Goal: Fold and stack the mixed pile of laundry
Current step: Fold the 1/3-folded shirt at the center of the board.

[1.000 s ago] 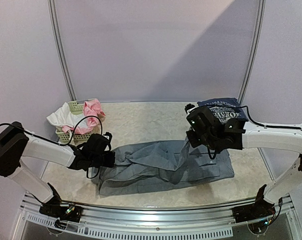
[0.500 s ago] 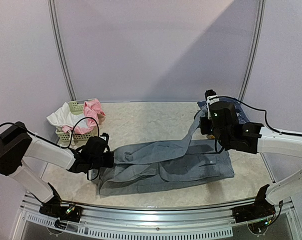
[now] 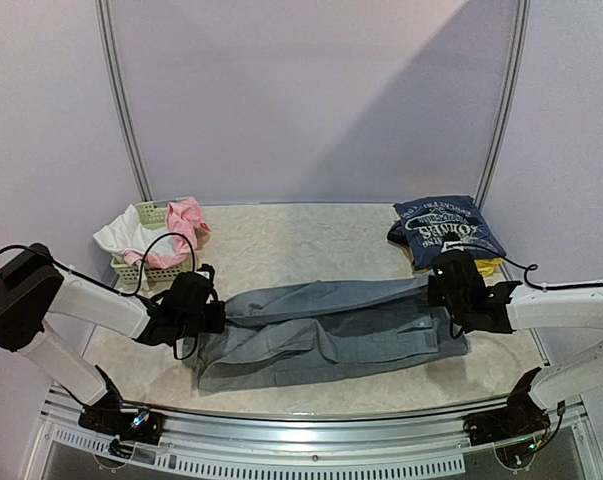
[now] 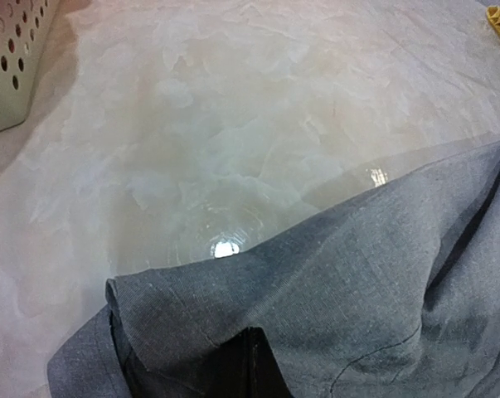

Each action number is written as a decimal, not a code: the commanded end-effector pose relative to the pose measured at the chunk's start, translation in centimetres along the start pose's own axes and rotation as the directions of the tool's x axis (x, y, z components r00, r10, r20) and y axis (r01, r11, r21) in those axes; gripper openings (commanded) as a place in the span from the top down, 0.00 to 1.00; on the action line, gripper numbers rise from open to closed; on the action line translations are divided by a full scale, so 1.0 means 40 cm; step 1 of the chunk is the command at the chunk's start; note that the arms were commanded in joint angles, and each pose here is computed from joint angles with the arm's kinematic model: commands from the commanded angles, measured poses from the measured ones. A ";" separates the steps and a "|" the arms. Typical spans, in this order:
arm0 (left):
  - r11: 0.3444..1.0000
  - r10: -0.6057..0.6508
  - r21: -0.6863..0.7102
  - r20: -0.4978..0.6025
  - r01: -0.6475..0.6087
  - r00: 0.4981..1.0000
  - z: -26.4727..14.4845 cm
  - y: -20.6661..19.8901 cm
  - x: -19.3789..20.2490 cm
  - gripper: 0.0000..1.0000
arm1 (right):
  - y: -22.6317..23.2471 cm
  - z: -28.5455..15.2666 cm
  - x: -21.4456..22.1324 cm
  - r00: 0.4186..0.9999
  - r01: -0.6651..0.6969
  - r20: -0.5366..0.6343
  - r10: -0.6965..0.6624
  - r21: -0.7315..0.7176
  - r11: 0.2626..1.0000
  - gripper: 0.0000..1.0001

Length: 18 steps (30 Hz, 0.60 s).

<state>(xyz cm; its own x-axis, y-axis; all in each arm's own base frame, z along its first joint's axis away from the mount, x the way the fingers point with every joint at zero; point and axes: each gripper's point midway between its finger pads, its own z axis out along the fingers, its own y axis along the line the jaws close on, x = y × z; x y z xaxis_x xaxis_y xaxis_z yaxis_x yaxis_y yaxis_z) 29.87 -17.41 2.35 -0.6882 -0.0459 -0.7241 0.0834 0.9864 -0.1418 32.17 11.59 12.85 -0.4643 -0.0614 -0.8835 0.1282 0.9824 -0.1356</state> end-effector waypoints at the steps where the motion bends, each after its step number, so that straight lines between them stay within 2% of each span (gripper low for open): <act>1: 1.000 -0.005 -0.031 0.008 0.006 1.000 0.002 0.024 -0.002 1.00 | -0.024 0.010 0.034 0.992 -0.123 -0.040 0.123 0.014 0.992 0.98; 6: 1.000 -0.003 -0.027 0.020 0.004 1.000 -0.010 0.023 -0.017 1.00 | -0.027 0.000 0.085 0.975 -0.176 -0.139 0.176 0.012 0.984 0.79; 10: 1.000 0.011 -0.003 0.022 -0.011 1.000 -0.026 0.012 -0.030 1.00 | -0.014 -0.014 0.107 0.960 -0.217 -0.190 0.208 -0.028 0.976 0.72; 12: 1.000 0.022 0.018 0.019 -0.022 1.000 -0.035 0.001 -0.035 0.98 | -0.007 -0.032 0.083 0.959 -0.229 -0.185 0.212 -0.070 0.971 0.64; 16: 0.997 0.040 0.061 0.021 -0.041 0.999 -0.071 -0.024 -0.059 0.81 | 0.035 -0.088 0.010 0.967 -0.231 -0.167 0.194 -0.241 0.943 0.49; 18: 0.996 0.061 0.070 0.017 -0.062 0.998 -0.099 -0.032 -0.066 0.63 | 0.061 -0.124 -0.025 0.973 -0.216 -0.151 0.173 -0.346 0.913 0.45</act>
<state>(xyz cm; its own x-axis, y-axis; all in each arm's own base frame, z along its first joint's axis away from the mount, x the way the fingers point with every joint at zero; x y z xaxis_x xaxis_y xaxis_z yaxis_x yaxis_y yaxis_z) 29.43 -17.59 5.22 -0.6665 -0.0246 -0.7451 0.1344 0.9791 -0.1524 29.29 12.36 12.50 -0.5605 0.1621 -0.8122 0.0854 0.9867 0.1380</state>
